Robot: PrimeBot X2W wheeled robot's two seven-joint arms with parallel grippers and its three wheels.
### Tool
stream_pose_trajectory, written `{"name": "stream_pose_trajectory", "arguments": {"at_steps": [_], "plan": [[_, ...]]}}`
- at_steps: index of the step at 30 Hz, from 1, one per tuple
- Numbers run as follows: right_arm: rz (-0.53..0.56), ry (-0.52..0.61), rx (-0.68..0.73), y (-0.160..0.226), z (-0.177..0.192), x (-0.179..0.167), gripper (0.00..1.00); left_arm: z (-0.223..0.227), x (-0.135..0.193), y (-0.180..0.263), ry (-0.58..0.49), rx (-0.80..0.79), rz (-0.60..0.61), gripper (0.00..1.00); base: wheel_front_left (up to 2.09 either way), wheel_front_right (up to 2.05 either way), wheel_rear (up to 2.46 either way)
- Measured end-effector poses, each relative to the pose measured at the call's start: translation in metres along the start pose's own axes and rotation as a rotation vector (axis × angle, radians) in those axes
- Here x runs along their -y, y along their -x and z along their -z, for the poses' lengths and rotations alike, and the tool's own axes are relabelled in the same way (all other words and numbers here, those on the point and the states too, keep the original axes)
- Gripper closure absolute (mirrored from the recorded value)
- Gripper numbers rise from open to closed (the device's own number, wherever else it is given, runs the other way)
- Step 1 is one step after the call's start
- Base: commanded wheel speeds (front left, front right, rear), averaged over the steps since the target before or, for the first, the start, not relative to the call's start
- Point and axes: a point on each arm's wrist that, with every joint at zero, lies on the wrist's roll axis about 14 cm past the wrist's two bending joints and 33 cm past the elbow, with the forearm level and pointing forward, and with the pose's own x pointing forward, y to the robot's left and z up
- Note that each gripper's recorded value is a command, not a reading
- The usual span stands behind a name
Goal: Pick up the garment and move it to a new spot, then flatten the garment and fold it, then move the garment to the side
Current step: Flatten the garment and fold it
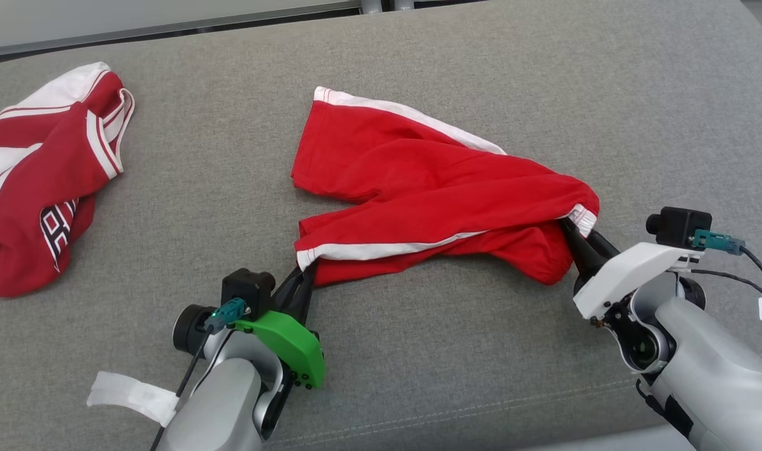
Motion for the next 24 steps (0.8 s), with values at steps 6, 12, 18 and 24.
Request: {"name": "stream_pose_trajectory", "arguments": {"at_steps": [6,12,18,24], "plan": [[-0.015,0.057,0.024,0.001,-0.008,-0.001,0.80,-0.003,0.001,0.002,-0.004,0.007,-0.001,1.00,0.00,0.00,0.00],[-0.041,0.121,0.027,0.006,-0.013,-0.004,1.00,-0.007,0.003,0.003,-0.002,0.019,0.000,1.00,0.00,0.00,0.00],[-0.069,0.211,0.032,0.007,-0.022,-0.009,1.00,-0.008,0.003,0.006,0.030,0.030,-0.008,1.00,0.00,0.00,0.00],[-0.129,0.307,0.090,0.006,-0.048,-0.025,1.00,-0.025,0.001,0.007,0.158,0.101,-0.036,1.00,0.00,0.00,0.00]]}}
